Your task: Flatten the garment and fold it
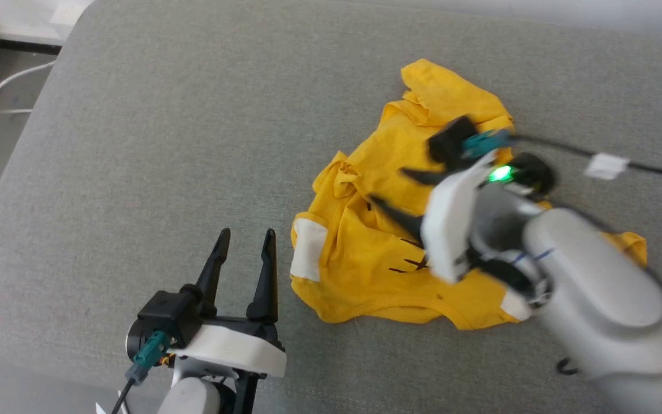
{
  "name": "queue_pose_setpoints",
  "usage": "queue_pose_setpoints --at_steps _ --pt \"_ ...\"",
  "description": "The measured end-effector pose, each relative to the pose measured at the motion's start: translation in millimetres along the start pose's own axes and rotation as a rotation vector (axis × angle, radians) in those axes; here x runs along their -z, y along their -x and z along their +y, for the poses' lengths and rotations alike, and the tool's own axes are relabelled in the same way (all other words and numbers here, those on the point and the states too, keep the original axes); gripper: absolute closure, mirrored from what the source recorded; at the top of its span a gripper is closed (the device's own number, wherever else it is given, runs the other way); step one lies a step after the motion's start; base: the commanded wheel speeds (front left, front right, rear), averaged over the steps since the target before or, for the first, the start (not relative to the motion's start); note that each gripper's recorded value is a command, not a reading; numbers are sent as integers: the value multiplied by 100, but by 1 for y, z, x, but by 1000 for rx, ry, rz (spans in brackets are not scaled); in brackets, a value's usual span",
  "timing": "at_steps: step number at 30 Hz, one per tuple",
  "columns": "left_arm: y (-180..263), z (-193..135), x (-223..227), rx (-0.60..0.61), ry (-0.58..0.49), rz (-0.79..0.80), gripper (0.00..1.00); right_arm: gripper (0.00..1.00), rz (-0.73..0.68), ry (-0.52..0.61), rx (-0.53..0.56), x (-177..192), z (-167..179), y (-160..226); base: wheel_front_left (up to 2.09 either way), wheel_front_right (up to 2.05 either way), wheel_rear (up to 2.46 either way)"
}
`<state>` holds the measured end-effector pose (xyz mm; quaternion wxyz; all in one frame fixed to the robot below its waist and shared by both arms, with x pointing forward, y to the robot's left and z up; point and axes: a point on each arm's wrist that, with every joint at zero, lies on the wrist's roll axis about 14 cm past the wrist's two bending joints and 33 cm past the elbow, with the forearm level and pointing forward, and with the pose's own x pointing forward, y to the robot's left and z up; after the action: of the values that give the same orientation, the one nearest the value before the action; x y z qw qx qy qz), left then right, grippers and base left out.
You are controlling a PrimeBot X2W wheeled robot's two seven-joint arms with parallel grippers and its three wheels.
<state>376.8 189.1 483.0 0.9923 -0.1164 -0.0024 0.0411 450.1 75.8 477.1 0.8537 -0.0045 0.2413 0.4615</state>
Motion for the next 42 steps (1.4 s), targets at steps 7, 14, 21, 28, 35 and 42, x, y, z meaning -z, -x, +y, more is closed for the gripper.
queue_pose_setpoints --at_steps 7,14,21,28,35,42 --pt "0 -6 1 19 6 3 0 0 92 -39 264 15 -91 57 0 0 0" --pt "-1 -6 5 18 4 12 0 0 233 -63 389 52 -126 88 0 0 0" --pt "1 0 7 1 -4 21 0 0 289 -70 384 77 -121 75 0 0 0" --pt "4 6 5 -13 -11 20 0 100 306 -110 397 100 -123 62 0 0 0" --pt "6 0 1 11 -15 9 0 100 257 -146 390 86 -119 63 0 0 0" --pt "5 -8 -1 42 -17 10 0 100 152 -122 549 45 -173 98 0 0 0"
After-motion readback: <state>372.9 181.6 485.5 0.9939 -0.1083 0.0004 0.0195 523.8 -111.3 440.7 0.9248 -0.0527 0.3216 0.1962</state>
